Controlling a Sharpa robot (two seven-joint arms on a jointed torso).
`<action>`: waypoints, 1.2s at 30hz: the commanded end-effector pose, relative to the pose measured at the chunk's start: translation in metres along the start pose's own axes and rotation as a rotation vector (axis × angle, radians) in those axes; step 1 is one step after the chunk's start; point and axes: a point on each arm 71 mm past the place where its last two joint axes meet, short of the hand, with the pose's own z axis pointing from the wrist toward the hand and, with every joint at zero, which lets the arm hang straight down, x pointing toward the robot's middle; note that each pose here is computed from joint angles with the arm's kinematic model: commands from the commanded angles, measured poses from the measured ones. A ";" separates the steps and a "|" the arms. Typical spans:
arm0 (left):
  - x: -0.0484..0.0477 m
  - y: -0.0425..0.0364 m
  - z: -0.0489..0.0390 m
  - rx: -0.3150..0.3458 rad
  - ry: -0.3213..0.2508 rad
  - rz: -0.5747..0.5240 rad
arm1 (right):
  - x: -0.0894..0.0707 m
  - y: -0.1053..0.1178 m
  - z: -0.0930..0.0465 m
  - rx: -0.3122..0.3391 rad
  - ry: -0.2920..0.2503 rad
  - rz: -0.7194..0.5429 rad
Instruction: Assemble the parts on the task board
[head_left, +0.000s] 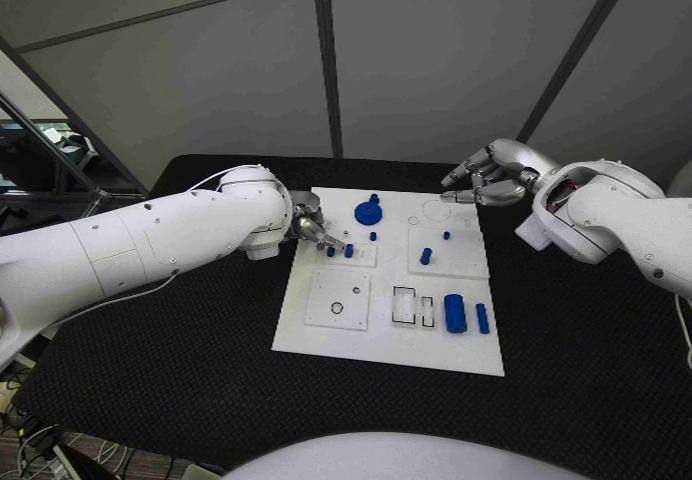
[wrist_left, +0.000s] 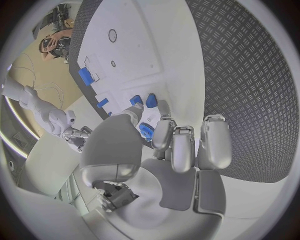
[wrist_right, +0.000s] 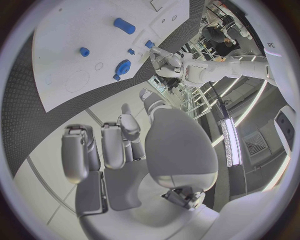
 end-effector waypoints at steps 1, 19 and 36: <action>-0.0047 -0.0010 -0.0013 0.018 -0.042 -0.066 | -0.001 0.001 0.000 -0.008 -0.003 -0.009; -0.0342 -0.0322 -0.0108 0.395 -0.211 -0.233 | -0.002 0.000 0.000 -0.002 -0.009 -0.011; -0.0225 -0.0708 0.0092 0.592 -0.353 0.045 | 0.001 0.005 0.001 -0.009 -0.003 -0.009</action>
